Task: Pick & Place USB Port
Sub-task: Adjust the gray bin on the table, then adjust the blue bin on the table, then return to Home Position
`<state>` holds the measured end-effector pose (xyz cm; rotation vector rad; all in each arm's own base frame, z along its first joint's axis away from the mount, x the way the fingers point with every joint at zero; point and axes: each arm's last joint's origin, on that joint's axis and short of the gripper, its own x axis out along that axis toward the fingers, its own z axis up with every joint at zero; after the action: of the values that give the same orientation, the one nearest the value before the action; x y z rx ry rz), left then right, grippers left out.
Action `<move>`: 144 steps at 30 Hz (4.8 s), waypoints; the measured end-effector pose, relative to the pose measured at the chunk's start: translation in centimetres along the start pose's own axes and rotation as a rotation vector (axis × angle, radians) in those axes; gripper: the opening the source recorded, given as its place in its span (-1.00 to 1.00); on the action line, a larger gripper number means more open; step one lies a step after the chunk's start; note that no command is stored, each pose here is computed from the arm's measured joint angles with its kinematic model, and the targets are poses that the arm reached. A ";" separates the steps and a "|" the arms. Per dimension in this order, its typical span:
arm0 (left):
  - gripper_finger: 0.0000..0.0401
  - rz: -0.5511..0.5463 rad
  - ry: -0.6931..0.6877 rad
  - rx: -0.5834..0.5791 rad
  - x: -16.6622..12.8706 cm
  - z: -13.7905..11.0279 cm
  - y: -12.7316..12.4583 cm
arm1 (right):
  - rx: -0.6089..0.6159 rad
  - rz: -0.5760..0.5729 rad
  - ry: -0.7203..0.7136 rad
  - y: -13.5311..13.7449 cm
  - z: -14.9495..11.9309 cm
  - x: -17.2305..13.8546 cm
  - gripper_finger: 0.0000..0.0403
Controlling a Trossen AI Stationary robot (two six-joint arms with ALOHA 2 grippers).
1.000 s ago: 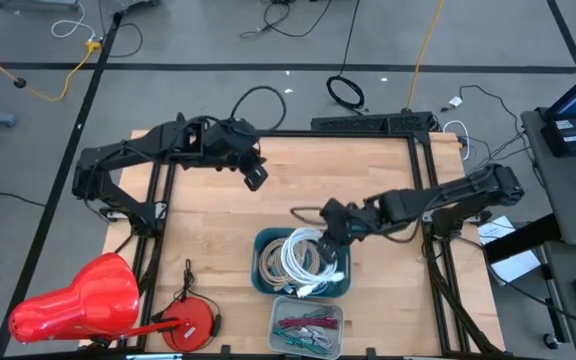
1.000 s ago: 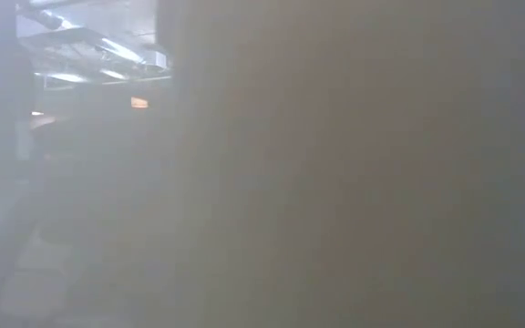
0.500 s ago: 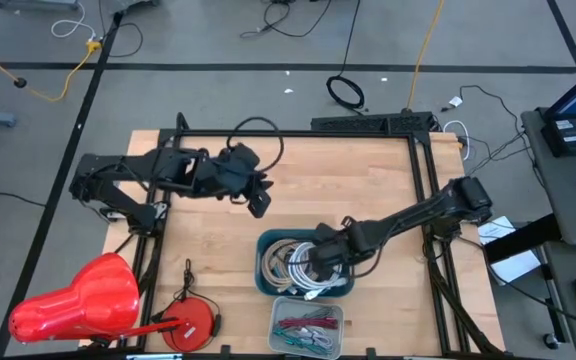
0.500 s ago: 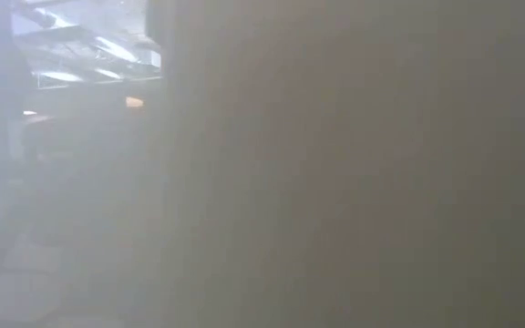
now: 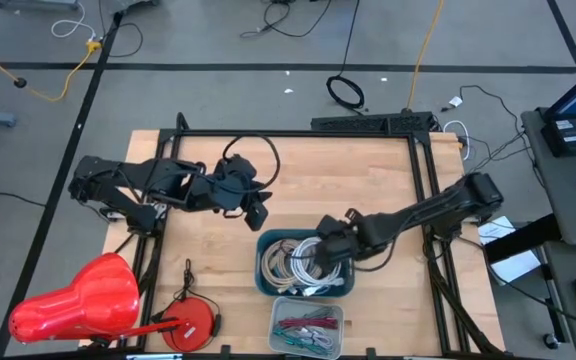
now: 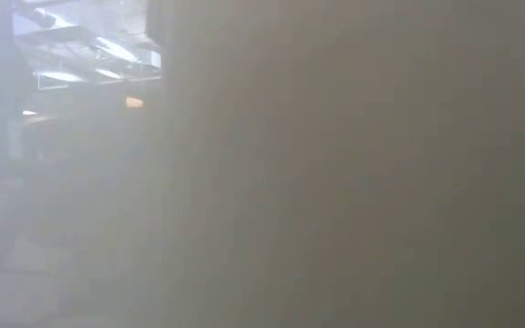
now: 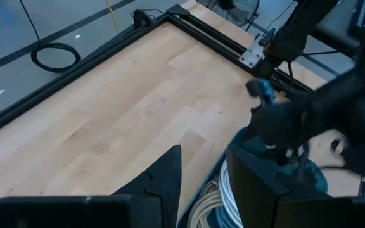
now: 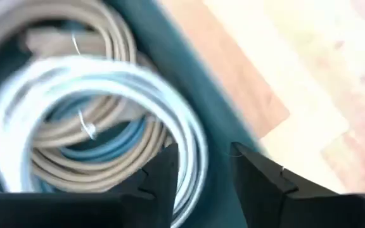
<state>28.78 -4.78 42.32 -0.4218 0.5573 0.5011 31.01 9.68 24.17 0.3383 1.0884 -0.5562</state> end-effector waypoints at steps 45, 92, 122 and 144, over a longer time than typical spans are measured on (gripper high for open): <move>-0.99 0.028 0.306 -0.009 4.3 -10.3 -0.9 | 0.126 0.425 0.097 8.1 -14.5 -8.1 -1.00; -0.99 0.023 0.087 -0.104 0.2 -11.0 -2.1 | -0.029 0.337 0.088 9.8 -13.0 -2.8 -1.00; -1.00 -0.169 0.468 -0.011 19.3 -8.6 2.0 | 0.170 0.127 -0.240 3.3 -6.9 -6.8 -1.00; -1.00 -0.099 0.350 -0.039 17.9 -7.1 2.4 | 0.150 0.131 -0.248 3.2 -6.8 -7.0 -1.00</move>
<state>37.86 -0.52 25.69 -0.5769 0.8606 0.3443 25.40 17.64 27.53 0.4552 0.7816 -0.5479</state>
